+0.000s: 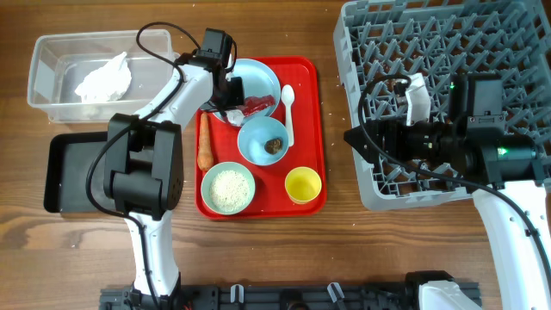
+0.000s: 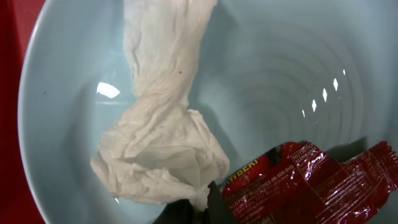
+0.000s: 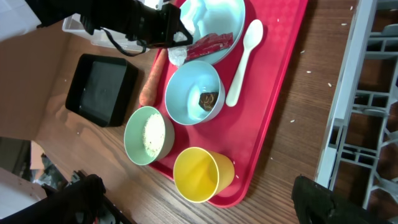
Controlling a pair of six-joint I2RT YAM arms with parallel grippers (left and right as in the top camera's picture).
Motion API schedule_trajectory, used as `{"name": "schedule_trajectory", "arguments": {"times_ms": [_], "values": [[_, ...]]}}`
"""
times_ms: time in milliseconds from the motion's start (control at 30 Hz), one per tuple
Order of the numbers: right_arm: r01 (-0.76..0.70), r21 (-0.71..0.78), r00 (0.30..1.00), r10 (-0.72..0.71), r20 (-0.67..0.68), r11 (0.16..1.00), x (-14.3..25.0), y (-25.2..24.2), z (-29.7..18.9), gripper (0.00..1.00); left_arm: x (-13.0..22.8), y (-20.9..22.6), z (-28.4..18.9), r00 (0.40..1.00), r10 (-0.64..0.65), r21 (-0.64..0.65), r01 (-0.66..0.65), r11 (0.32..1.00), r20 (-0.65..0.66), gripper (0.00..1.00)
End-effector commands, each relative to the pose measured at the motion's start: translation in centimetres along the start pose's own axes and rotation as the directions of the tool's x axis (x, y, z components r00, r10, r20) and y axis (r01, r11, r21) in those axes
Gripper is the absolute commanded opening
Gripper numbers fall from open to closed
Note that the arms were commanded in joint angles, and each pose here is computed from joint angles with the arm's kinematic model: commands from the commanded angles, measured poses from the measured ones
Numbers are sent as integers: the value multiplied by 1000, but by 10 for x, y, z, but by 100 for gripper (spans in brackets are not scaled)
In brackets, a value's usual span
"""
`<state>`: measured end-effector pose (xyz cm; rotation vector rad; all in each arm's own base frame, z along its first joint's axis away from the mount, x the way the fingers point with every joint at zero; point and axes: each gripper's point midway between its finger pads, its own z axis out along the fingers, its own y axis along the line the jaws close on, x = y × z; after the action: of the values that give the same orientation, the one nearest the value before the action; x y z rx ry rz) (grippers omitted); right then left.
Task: Sort waste into correct bins and load items into the dishwasher rack
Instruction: 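Grasp the red wrapper on the plate with left gripper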
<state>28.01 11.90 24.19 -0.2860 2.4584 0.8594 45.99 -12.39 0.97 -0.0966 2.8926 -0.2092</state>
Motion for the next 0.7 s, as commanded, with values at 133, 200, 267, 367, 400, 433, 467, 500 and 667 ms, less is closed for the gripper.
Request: {"name": "schedule_trajectory", "arguments": {"times_ms": [133,200,267,367,400,433,467,500,667], "values": [[32,8,999,-32,11,999,-5,2,-3,100,-68,-24,-110,978,-8,90,-11,996,210,4],[32,8,999,-32,11,999,-5,2,-3,100,-83,-20,-149,959,-25,102,-4,995,283,4],[32,8,999,-32,11,999,-5,2,-3,100,-97,9,-189,923,-63,47,48,998,378,4],[36,8,999,-36,17,999,-6,2,-3,100,-106,88,-206,886,-132,-133,211,968,445,4],[36,8,999,-36,17,999,-6,2,-3,100,-106,110,-203,882,-153,-169,251,953,445,4],[36,8,999,-36,17,999,-6,2,-3,100,-106,128,-196,882,-177,-191,283,940,437,4],[36,8,999,-36,17,999,-7,2,-3,99,-105,145,-188,883,-202,-204,310,929,424,6],[36,8,999,-37,18,999,-7,2,-3,100,-104,157,-179,885,-220,-215,328,920,409,9],[37,8,999,-37,17,999,-7,2,-3,100,-90,212,-126,896,-314,-260,400,879,315,100]]}}
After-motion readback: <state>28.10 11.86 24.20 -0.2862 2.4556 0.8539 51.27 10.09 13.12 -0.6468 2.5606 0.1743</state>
